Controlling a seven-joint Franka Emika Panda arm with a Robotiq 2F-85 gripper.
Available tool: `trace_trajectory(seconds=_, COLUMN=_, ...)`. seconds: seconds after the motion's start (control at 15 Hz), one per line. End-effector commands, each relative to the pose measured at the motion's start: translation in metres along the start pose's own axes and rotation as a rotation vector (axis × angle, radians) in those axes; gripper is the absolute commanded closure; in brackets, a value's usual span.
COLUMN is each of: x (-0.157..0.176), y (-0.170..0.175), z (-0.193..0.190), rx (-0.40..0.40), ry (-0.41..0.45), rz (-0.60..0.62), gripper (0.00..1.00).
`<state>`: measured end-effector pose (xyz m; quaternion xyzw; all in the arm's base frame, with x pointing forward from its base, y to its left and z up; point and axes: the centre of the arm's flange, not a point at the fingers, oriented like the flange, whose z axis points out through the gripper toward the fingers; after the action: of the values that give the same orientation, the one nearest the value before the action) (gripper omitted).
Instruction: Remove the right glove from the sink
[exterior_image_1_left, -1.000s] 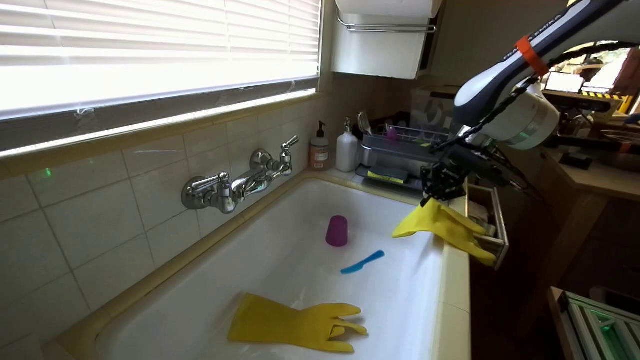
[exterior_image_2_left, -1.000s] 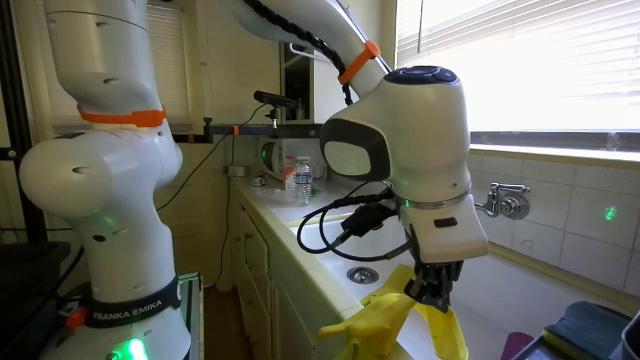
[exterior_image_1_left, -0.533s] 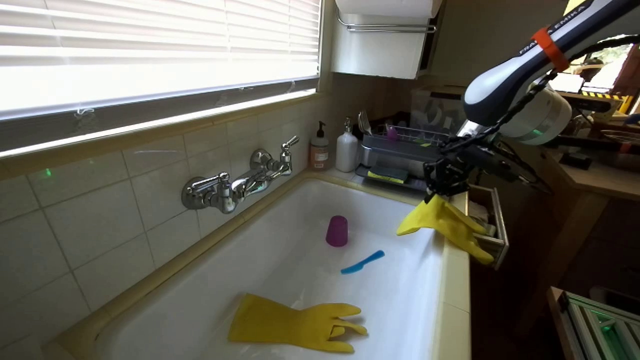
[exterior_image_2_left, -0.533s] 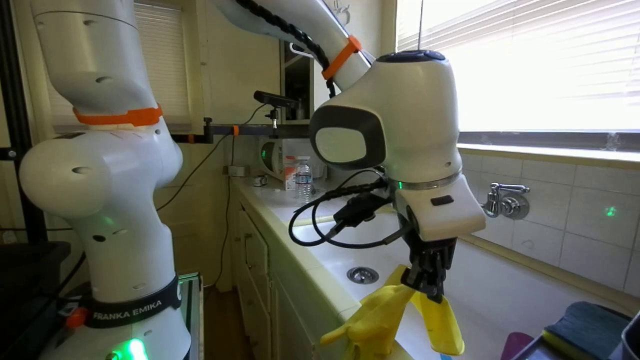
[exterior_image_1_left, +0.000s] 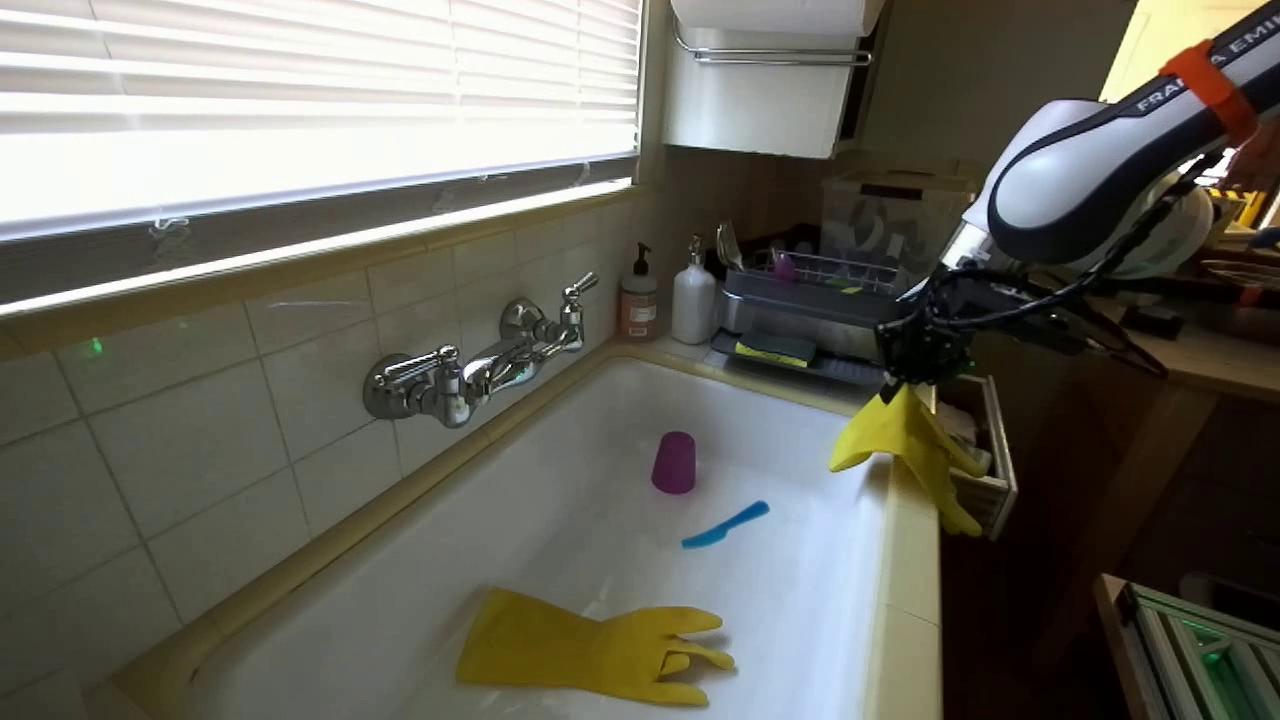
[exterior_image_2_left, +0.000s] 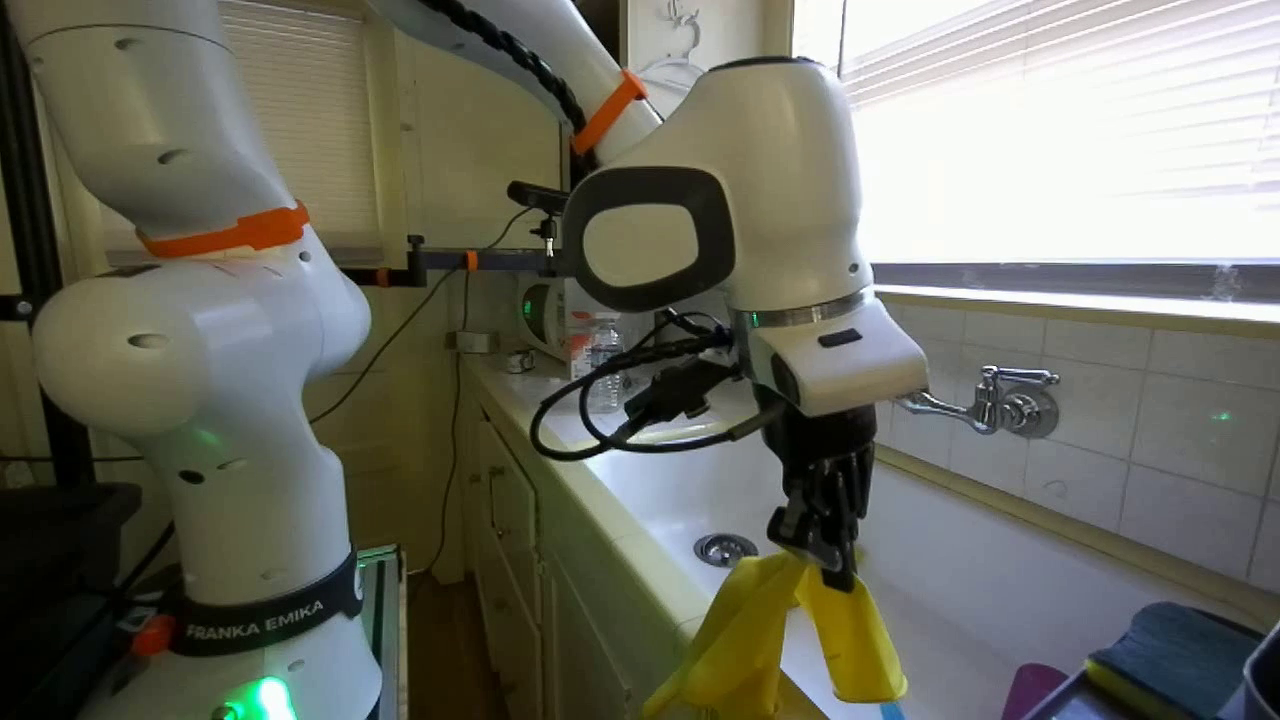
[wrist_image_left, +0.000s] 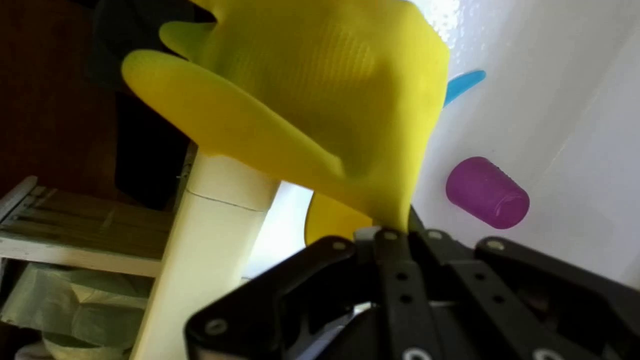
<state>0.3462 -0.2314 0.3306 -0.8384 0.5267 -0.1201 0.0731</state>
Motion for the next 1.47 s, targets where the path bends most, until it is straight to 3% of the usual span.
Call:
trace_trajectory(seconds=0.0, x=-0.019, y=0.007, z=-0.033, rx=-0.003, ry=0.019, rz=-0.016, gripper=1.00)
trace_trajectory(seconds=0.4, x=-0.029, y=0.009, z=-0.051, rx=-0.011, ry=-0.017, rz=-0.079, gripper=1.00)
trace_trajectory(seconds=1.4, x=-0.046, y=0.034, z=-0.079, rx=-0.175, ry=-0.155, rz=-0.198, gripper=1.00)
